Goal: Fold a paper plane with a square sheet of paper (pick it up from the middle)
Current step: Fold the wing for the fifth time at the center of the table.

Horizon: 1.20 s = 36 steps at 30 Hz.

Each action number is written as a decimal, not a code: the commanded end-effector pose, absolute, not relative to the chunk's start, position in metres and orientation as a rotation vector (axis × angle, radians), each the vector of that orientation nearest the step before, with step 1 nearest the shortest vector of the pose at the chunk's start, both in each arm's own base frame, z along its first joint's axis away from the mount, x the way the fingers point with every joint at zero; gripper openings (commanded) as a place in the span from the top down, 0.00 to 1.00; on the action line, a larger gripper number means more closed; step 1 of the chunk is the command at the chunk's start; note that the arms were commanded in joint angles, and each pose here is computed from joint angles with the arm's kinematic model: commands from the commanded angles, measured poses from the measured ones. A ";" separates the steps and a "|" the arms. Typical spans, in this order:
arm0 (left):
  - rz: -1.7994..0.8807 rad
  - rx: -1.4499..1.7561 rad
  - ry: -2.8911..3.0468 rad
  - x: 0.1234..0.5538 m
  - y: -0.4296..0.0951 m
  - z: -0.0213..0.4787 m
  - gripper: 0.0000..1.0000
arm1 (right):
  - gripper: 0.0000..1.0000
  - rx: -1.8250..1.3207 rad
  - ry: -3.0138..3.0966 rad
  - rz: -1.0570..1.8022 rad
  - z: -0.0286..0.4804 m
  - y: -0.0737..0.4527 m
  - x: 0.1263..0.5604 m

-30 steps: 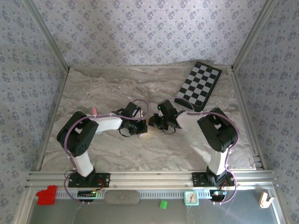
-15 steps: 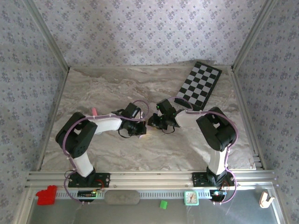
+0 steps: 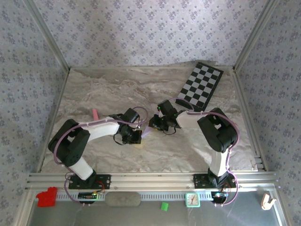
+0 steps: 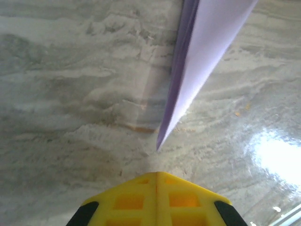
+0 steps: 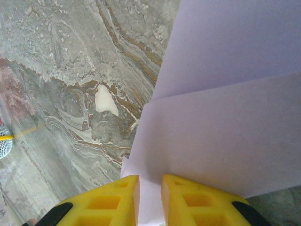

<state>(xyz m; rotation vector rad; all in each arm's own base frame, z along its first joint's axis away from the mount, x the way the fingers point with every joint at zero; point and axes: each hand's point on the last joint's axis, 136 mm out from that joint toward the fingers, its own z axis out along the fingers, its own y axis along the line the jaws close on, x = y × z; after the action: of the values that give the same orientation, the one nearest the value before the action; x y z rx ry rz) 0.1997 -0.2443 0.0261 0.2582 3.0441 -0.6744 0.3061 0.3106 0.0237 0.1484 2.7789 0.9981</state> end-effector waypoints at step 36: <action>-0.518 0.170 3.074 0.226 -0.242 -0.010 1.00 | 0.78 0.046 2.645 1.007 0.057 0.299 0.324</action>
<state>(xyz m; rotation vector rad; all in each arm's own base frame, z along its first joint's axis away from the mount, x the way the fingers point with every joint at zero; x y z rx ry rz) 0.2555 -0.2732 0.0185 0.1635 2.9321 -0.7213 0.3168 0.3078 0.0433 0.0953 2.6906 1.0650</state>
